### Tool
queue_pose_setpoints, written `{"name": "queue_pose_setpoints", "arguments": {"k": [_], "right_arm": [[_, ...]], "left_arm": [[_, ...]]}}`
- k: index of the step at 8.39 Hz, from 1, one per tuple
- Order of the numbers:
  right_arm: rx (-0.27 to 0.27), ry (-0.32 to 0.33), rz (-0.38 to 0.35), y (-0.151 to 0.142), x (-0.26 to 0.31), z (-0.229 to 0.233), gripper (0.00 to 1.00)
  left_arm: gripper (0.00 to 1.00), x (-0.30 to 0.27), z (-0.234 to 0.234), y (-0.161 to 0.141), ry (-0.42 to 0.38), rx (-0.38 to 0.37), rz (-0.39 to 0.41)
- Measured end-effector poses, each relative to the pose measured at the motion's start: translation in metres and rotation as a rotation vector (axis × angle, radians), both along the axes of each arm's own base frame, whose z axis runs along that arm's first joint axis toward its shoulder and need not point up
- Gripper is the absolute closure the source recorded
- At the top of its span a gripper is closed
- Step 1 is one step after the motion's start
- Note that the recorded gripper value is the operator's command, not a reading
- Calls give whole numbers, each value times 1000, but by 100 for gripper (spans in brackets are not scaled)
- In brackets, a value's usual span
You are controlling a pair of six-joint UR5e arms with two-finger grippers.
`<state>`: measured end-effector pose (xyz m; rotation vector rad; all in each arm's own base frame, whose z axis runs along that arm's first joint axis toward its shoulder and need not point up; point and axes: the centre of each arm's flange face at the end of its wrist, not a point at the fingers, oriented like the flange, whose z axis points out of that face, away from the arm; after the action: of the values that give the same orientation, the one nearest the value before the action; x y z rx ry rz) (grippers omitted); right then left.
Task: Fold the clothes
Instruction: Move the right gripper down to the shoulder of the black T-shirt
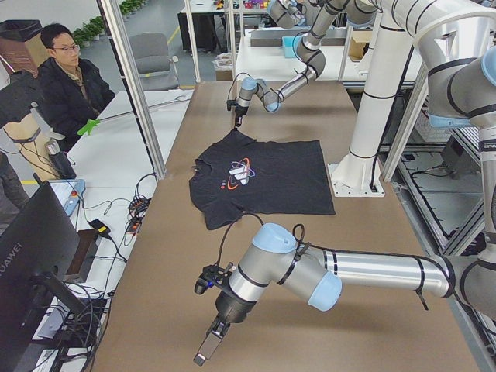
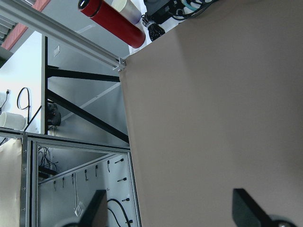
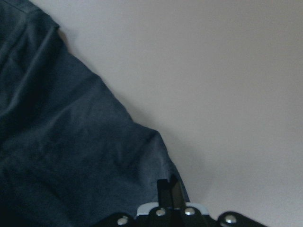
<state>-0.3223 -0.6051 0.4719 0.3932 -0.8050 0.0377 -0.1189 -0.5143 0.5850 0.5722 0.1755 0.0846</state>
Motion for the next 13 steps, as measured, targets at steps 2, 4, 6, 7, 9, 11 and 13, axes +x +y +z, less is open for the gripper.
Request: {"name": "queue_pose_setpoints", "arguments": {"k": [2,4,6,7,9,11,13], "right_arm": [[27,-42,3,10,0,-37,100],[-15,-98,16,23,-29,-72,100],[-47,-116,25,27,-62,-105,100],[-52,-112,38,25,-73,-122,100],[-61,-109,57,19,-88,-146,100],[-88,-119,73,9,-111,-165,100],[-94,-108,93,4,-132,-171,100]], "left_arm": [[7,2,-4,0,2,7,2],[7,3,-4,0,4,6,0],[7,12,-2,-2,20,-5,-9],[7,17,-1,-2,25,-9,-9],[7,21,1,-2,29,-14,-8],[7,22,2,-2,29,-16,-8],[7,22,3,-1,29,-17,-8]]}}
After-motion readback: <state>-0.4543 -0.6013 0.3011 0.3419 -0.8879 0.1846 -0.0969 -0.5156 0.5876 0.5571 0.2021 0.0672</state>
